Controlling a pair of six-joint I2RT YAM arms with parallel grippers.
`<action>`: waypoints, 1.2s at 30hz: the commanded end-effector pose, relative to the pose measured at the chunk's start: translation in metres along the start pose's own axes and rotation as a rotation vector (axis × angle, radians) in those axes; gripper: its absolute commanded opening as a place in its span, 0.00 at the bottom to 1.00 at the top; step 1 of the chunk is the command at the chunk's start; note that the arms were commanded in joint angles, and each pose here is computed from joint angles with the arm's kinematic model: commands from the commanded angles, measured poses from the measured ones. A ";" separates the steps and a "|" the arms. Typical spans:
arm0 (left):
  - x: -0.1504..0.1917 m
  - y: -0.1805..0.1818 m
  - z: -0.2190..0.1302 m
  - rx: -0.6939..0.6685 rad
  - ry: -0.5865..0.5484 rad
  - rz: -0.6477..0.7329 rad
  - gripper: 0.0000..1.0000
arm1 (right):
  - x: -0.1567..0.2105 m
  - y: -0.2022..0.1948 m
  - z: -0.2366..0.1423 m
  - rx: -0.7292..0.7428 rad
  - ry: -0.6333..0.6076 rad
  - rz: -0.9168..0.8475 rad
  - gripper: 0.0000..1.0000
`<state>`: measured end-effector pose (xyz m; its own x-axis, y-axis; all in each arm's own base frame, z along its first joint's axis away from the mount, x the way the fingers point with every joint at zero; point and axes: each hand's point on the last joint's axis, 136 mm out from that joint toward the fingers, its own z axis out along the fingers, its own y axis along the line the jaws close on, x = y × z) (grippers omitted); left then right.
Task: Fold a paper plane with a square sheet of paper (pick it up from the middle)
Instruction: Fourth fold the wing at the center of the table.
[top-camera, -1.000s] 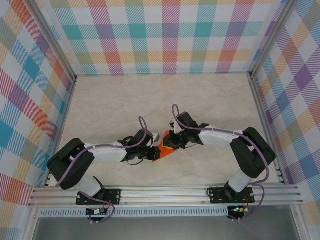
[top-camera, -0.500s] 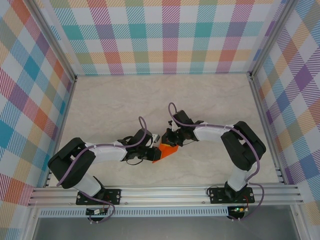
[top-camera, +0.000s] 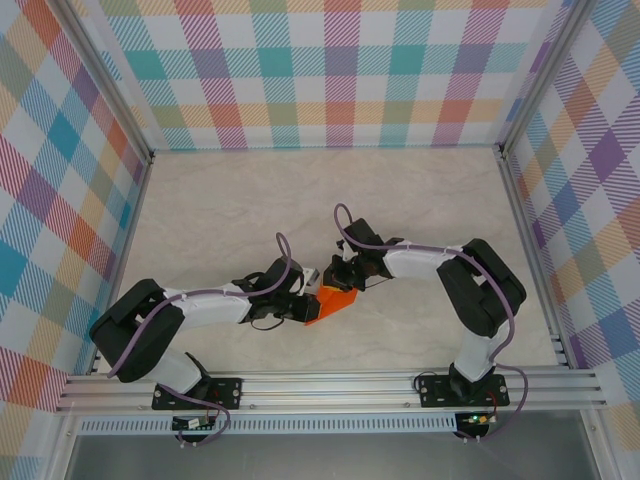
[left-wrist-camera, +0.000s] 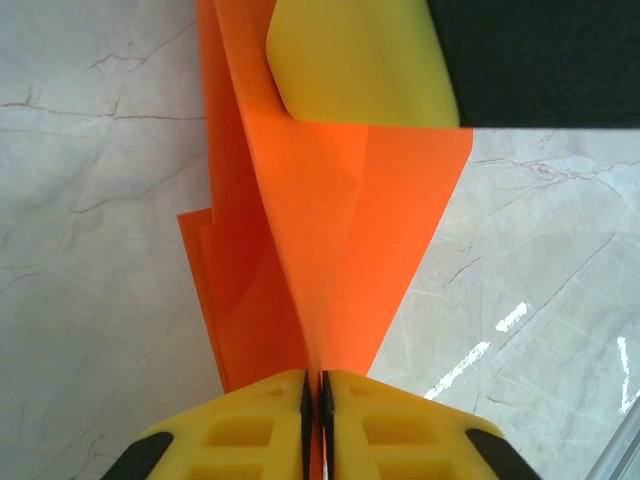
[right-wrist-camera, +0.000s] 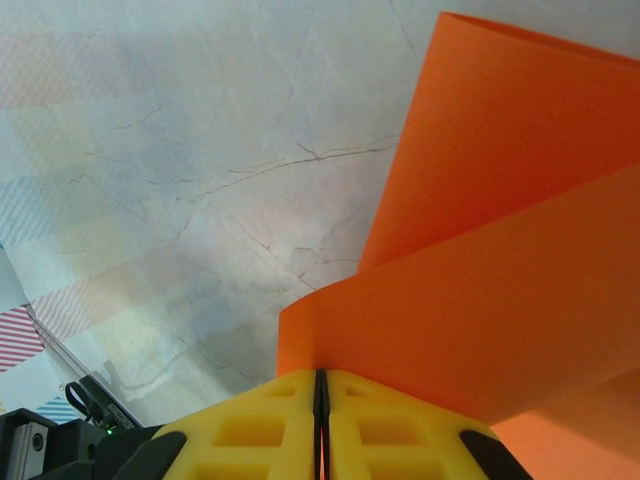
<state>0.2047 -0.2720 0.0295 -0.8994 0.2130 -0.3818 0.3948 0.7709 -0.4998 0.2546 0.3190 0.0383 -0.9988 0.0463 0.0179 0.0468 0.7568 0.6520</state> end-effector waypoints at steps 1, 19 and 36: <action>0.005 0.009 -0.003 -0.023 0.006 -0.007 0.11 | -0.004 -0.001 0.001 0.017 0.003 -0.003 0.10; 0.003 0.008 -0.001 0.117 0.028 -0.099 0.07 | -0.006 -0.019 0.009 0.093 0.007 0.011 0.10; 0.010 0.017 -0.005 0.068 0.055 -0.077 0.10 | -0.003 -0.023 0.001 0.105 -0.014 0.023 0.10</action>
<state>0.2017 -0.2598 0.0214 -0.9343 0.1850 -0.3047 0.3370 0.7371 -0.5858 0.2586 0.3122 0.0194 -0.9977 0.0598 0.0311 0.0666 0.8053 0.5890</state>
